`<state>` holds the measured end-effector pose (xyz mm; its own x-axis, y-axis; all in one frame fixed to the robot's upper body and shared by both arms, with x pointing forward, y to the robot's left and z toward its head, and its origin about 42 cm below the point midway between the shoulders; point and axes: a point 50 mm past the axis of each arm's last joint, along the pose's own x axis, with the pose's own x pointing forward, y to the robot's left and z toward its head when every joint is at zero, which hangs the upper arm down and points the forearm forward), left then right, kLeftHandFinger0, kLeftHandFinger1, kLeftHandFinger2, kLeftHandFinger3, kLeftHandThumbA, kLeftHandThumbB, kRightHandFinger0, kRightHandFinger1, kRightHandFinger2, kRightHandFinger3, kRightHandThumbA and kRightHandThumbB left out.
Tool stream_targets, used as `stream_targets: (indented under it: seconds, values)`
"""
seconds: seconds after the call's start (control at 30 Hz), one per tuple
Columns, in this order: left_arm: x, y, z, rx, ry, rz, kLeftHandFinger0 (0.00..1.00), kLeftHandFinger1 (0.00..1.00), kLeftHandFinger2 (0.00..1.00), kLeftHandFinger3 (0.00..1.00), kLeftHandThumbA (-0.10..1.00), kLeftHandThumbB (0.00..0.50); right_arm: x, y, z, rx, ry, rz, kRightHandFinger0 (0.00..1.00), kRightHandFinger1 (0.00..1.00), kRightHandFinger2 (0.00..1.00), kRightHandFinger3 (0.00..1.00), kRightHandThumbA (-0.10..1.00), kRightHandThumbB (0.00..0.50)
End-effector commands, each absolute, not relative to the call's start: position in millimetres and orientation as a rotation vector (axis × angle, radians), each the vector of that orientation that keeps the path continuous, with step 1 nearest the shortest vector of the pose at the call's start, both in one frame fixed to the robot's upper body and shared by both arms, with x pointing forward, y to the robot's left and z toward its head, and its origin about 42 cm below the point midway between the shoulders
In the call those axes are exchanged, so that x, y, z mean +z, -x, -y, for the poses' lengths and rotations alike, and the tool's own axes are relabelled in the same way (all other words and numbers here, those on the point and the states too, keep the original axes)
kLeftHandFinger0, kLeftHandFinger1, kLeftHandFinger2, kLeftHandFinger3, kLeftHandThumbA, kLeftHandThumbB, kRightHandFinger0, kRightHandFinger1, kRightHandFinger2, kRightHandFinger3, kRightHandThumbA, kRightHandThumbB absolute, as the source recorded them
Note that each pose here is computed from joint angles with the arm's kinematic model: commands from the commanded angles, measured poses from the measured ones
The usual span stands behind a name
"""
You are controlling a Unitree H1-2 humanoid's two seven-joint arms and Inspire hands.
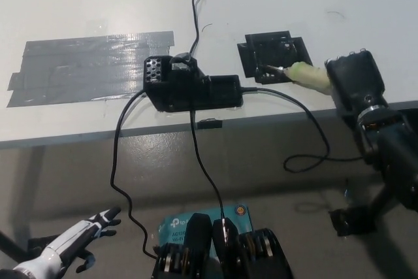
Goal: The robot uses its right hand to grab and lift the soldering gun kept on the middle of the table and puts it in its base
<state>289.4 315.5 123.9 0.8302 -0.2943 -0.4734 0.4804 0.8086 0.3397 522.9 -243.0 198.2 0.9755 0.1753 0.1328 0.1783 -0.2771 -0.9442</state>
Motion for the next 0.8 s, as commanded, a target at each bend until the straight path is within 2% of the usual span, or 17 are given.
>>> stream_targets:
  seconds: [0.0,0.03,0.07,0.13,0.17,0.2,0.27,0.33,0.4,0.43,0.47,0.53,0.57,0.6,0.63,0.67,0.77]
  values:
    - [130.4,-291.0,-319.9,-0.425,-0.477,-0.413,1.00,0.94,1.00,1.00,1.00,0.416,251.2,-534.2,254.0,-0.130,1.809,0.494,0.00,0.00,0.34,0.02,-0.10,0.000]
    - [129.8,-290.1,-320.7,-0.422,-0.477,-0.416,1.00,0.94,1.00,1.00,1.00,0.432,261.4,-537.5,254.4,-0.147,1.795,0.525,0.00,0.00,0.38,0.00,-0.10,0.002]
    - [129.1,-289.8,-320.9,-0.417,-0.472,-0.417,1.00,0.94,1.00,1.00,1.00,0.427,271.6,-539.7,254.2,-0.173,1.761,0.555,0.00,0.00,0.36,0.00,-0.10,0.026]
    - [128.5,-289.4,-320.9,-0.418,-0.463,-0.418,1.00,0.95,1.00,1.00,1.00,0.438,278.2,-541.5,253.7,-0.179,1.754,0.562,0.00,0.00,0.36,0.00,-0.10,0.142]
    - [128.2,-289.8,-320.9,-0.417,-0.463,-0.419,1.00,0.95,1.00,1.00,1.00,0.446,286.8,-545.1,253.0,-0.190,1.753,0.546,0.00,0.00,0.36,0.01,-0.10,0.091]
    - [128.1,-289.9,-320.8,-0.417,-0.465,-0.419,1.00,0.95,1.00,1.00,1.00,0.448,295.3,-547.7,251.7,-0.209,1.781,0.568,0.00,0.00,0.34,0.07,-0.10,0.001]
    - [128.6,-289.4,-320.6,-0.414,-0.466,-0.417,1.00,0.95,1.00,1.00,1.00,0.468,301.1,-549.4,249.3,-0.223,1.787,0.575,0.00,0.00,0.27,0.09,0.06,0.000]
    - [127.6,-288.8,-321.0,-0.418,-0.472,-0.422,1.00,0.93,1.00,1.00,1.00,0.494,308.3,-549.5,244.4,-0.230,1.807,0.606,0.00,0.00,0.27,0.00,-0.10,0.009]
    - [127.6,-288.7,-321.3,-0.419,-0.467,-0.422,1.00,0.93,1.00,1.00,1.00,0.479,318.9,-549.6,238.4,-0.238,1.759,0.663,0.00,0.00,0.19,0.00,-0.10,0.086]
    - [127.7,-288.7,-321.3,-0.419,-0.467,-0.422,1.00,0.93,1.00,1.00,1.00,0.480,319.2,-549.6,238.2,-0.238,1.756,0.665,0.00,0.00,0.14,0.00,-0.10,0.096]
    - [127.0,-287.3,-320.8,-0.416,-0.471,-0.423,1.00,0.92,1.00,1.00,1.00,0.499,324.9,-550.5,234.1,-0.232,1.768,0.661,0.00,0.00,0.22,0.05,-0.10,0.089]
    - [127.1,-287.5,-320.8,-0.416,-0.468,-0.422,1.00,0.92,1.00,1.00,1.00,0.500,330.7,-551.1,228.0,-0.207,1.763,0.672,0.00,0.00,0.00,0.00,-0.10,0.100]
    - [127.0,-287.6,-320.9,-0.417,-0.466,-0.423,1.00,0.93,1.00,1.00,1.00,0.500,331.7,-551.2,226.5,-0.203,1.754,0.672,0.00,0.00,0.00,0.00,-0.10,0.180]
    - [127.0,-287.9,-320.9,-0.421,-0.465,-0.424,1.00,0.93,1.00,1.00,1.00,0.500,336.6,-550.7,220.7,-0.183,1.717,0.670,0.00,0.00,0.00,0.00,-0.10,0.234]
    - [126.9,-288.0,-321.0,-0.421,-0.466,-0.425,1.00,0.93,1.00,1.00,1.00,0.500,339.2,-550.5,217.9,-0.176,1.713,0.675,0.00,0.00,0.03,0.00,-0.10,0.244]
    - [125.8,-286.0,-321.6,-0.422,-0.473,-0.430,1.00,0.92,1.00,1.00,1.00,0.500,338.7,-549.3,214.5,-0.168,1.701,0.669,0.00,0.00,0.00,0.00,-0.10,0.251]
    - [126.1,-285.5,-321.6,-0.422,-0.480,-0.429,1.00,0.92,1.00,1.00,1.00,0.500,343.9,-549.4,207.5,-0.162,1.690,0.670,0.00,0.00,0.21,0.00,-0.10,0.216]
